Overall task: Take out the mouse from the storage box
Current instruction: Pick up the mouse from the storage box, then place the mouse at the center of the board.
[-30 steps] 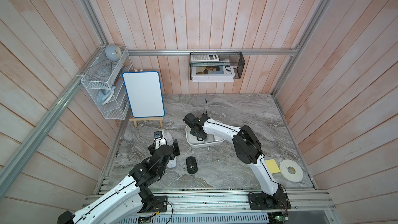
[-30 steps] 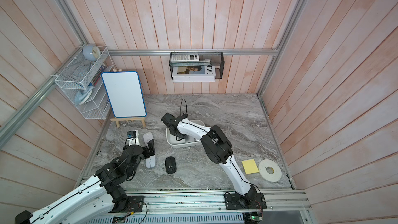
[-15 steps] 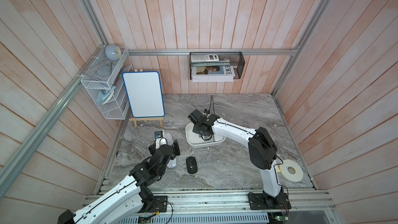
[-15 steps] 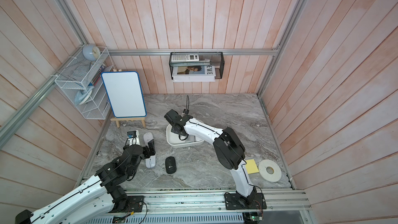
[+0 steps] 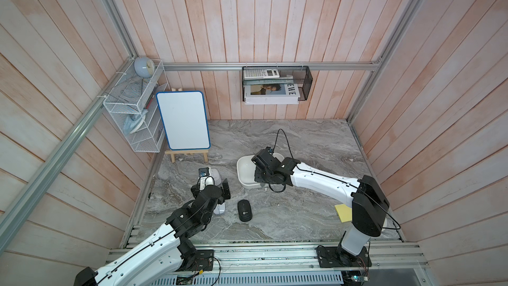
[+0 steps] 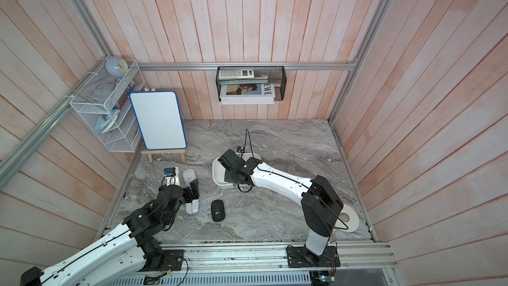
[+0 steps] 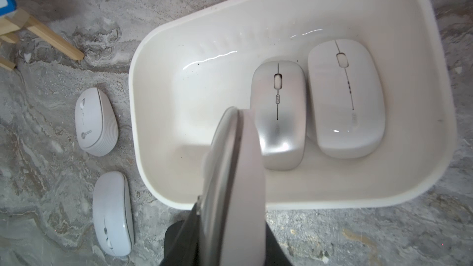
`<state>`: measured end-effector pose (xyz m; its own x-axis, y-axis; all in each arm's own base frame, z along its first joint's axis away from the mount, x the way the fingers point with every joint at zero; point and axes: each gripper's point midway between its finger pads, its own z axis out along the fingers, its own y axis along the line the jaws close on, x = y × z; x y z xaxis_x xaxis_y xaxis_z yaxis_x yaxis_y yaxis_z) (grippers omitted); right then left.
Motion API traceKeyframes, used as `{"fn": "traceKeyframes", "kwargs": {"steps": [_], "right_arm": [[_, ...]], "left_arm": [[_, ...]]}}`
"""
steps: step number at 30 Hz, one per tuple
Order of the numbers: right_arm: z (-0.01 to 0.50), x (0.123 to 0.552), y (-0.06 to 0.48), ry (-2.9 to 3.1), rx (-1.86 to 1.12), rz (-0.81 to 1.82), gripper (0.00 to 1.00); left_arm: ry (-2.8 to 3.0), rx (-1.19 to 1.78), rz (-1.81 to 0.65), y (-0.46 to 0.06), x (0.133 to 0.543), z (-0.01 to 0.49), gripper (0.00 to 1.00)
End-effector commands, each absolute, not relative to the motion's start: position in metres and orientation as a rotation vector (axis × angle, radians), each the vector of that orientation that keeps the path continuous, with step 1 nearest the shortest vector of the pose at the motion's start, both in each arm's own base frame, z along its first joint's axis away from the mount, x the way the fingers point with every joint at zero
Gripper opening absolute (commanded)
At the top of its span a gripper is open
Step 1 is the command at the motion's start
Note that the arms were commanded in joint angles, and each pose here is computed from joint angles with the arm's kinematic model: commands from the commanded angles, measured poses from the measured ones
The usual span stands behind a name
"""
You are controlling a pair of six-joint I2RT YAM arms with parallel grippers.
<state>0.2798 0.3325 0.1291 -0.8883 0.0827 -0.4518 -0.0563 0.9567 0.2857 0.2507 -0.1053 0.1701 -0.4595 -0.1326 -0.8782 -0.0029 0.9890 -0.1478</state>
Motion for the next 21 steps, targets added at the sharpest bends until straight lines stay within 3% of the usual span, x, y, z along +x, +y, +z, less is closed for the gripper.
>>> {"fn": "traceKeyframes", "kwargs": {"steps": [1, 21], "right_arm": [[0.132, 0.26, 0.336, 2.639, -0.089, 0.425, 0.09], [0.099, 0.184, 0.323, 2.662, -0.17, 0.631, 0.09]], "left_arm": [[2.041, -0.084, -0.154, -0.107, 0.252, 0.167, 1.0], [2.034, -0.094, -0.16, -0.103, 0.249, 0.169, 1.0]]}}
